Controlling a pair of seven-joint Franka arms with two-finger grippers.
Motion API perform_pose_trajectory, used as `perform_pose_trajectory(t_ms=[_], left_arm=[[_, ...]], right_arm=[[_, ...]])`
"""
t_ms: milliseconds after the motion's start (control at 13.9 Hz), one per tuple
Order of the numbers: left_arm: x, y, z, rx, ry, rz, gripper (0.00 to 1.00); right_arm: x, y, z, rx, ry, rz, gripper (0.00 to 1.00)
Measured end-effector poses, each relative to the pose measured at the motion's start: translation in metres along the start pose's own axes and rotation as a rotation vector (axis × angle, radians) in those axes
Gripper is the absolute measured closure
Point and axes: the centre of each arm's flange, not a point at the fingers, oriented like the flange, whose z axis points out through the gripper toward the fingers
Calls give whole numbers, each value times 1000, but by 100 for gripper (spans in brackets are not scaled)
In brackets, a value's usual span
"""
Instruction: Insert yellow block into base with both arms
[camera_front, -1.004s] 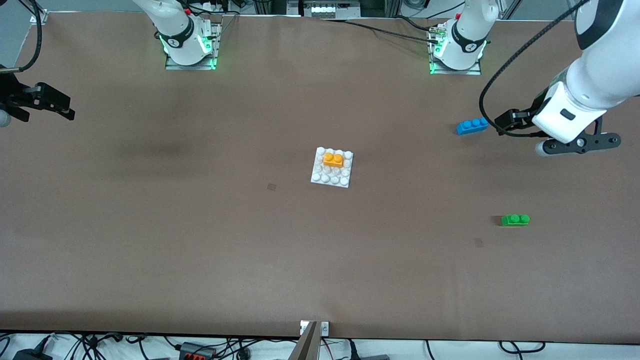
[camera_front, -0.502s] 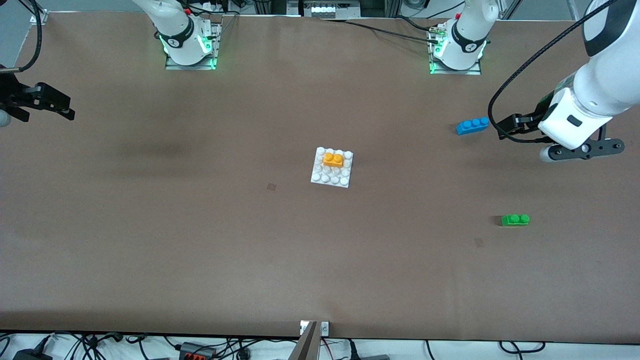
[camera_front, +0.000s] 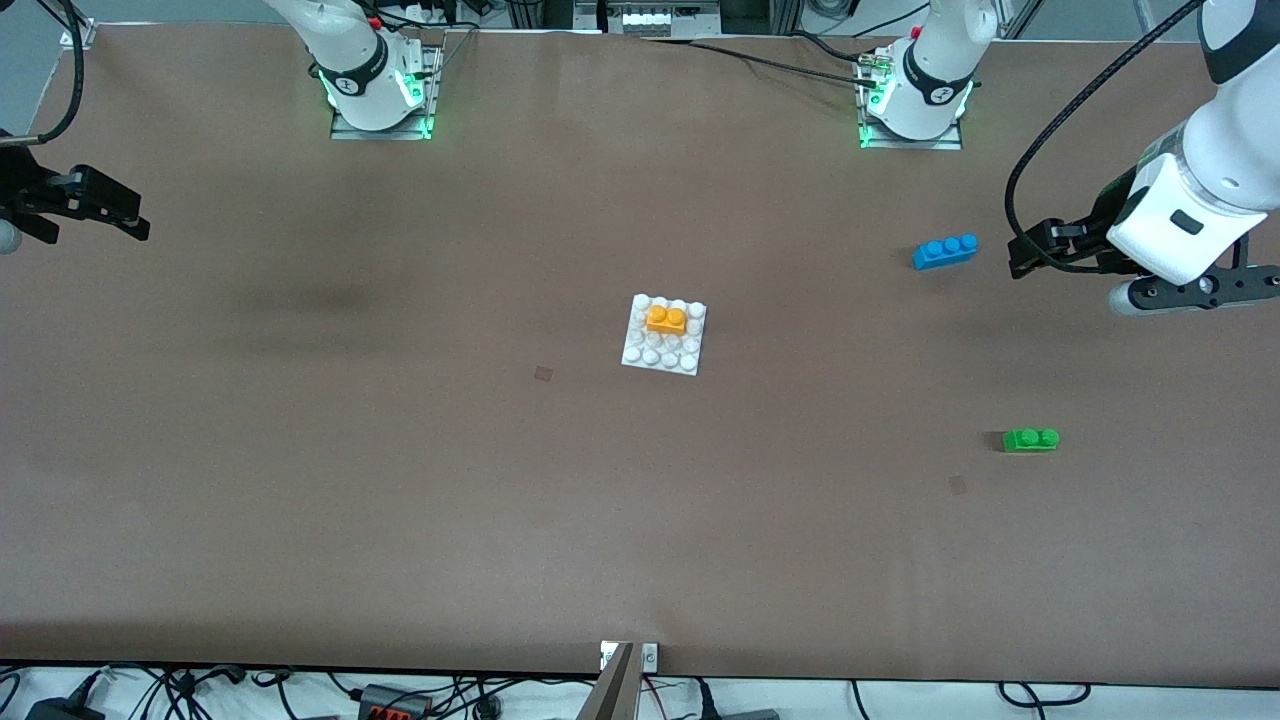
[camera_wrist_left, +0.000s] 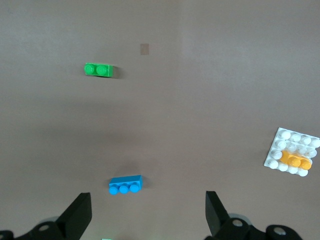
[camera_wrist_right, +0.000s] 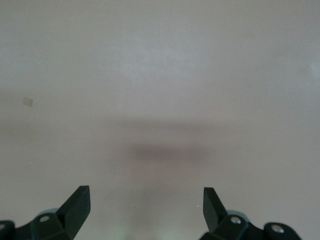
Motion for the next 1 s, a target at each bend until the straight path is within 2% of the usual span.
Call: perform_pose_trajectory(t_ms=[717,1004], left_arm=[[13,-36,8,17,-11,45,0],[13,-34,8,16,-11,52,0]], right_arm=[[0,0,0,0,0,0,0],[0,0,0,0,0,0,0]])
